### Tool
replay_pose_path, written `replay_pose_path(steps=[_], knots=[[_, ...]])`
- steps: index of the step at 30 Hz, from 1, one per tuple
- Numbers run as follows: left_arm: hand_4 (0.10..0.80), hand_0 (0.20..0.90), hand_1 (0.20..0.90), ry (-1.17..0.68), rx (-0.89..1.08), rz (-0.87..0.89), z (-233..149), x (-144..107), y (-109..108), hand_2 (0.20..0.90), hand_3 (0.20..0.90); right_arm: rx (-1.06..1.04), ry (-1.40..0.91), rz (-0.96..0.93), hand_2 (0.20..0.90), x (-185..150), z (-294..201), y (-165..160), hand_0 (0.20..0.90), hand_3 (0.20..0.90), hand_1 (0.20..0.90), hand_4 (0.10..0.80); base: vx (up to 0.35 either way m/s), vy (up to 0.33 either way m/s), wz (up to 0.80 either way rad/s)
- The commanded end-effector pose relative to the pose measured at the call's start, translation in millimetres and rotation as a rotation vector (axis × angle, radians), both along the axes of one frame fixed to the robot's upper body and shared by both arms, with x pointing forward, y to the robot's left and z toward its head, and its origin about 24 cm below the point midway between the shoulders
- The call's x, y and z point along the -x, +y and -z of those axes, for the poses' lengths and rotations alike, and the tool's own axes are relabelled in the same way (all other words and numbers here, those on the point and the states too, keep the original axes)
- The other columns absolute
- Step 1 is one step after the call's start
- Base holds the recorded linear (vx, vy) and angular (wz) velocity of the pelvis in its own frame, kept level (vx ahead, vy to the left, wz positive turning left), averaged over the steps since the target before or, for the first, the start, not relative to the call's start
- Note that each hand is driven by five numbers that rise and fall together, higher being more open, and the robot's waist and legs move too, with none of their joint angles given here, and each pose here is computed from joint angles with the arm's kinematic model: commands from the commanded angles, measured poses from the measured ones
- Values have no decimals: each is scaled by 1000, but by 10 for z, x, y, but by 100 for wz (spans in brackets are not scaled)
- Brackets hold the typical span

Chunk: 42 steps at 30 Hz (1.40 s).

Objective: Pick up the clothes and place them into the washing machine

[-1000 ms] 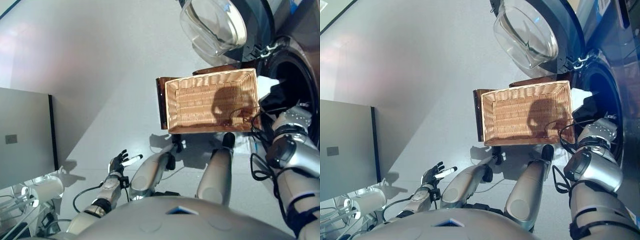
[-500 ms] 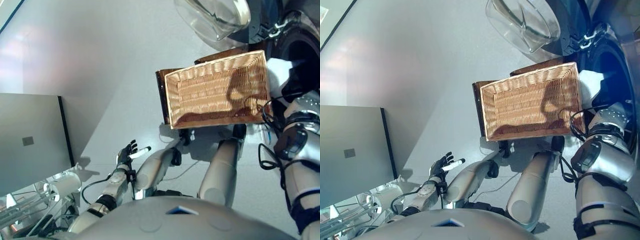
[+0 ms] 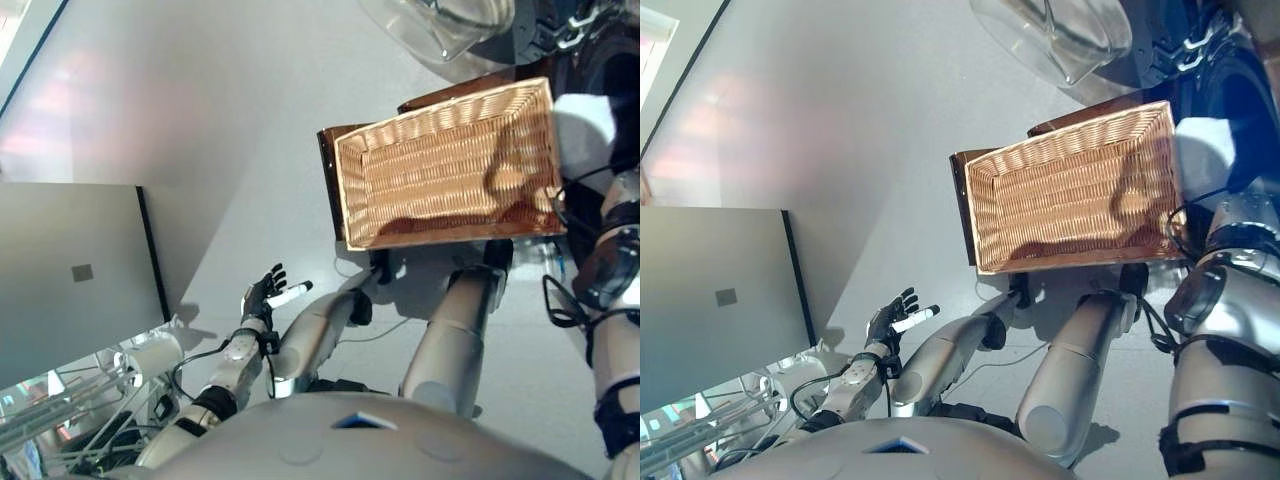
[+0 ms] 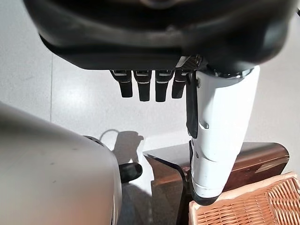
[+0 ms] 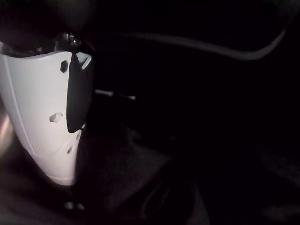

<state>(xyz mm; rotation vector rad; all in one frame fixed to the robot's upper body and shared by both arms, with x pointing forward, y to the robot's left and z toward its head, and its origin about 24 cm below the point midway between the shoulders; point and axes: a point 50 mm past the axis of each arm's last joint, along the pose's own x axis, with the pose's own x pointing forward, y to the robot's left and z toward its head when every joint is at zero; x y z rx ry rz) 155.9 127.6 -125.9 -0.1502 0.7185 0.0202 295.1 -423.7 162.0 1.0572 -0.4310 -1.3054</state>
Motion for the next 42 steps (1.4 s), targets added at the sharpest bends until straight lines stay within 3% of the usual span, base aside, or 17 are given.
replay_pose_path(steps=[1,9,16,17,18,29,36,42], knots=[[800,900,900,8,-54,-53,31,114,224,900,900,205,-34,81,200,152,-710,-220,200,200,200,300,0,0,0],[800,900,900,-18,-17,-62,-19,121,156,900,900,101,-45,283,200,440,-760,-379,200,200,200,300,28,15,1],[800,900,900,1,-19,-48,14,165,115,900,900,149,10,287,200,453,-693,-371,200,200,200,300,47,33,-5],[800,900,900,5,-20,-45,20,166,110,900,900,150,18,281,480,455,-670,-375,480,480,480,500,47,34,-6],[800,900,900,7,-27,-42,26,169,116,900,900,158,42,274,900,452,-646,-377,900,900,900,800,51,31,-3],[800,900,900,77,-66,-88,125,210,185,900,900,178,109,124,900,221,-227,-157,900,900,900,800,39,27,-7],[800,900,900,110,-79,-101,169,264,222,900,900,229,115,157,900,289,-147,-120,900,900,900,800,7,11,-6],[800,900,900,57,-104,-104,118,202,295,900,900,539,497,69,900,232,-89,-11,900,900,900,800,-12,-5,-1]])
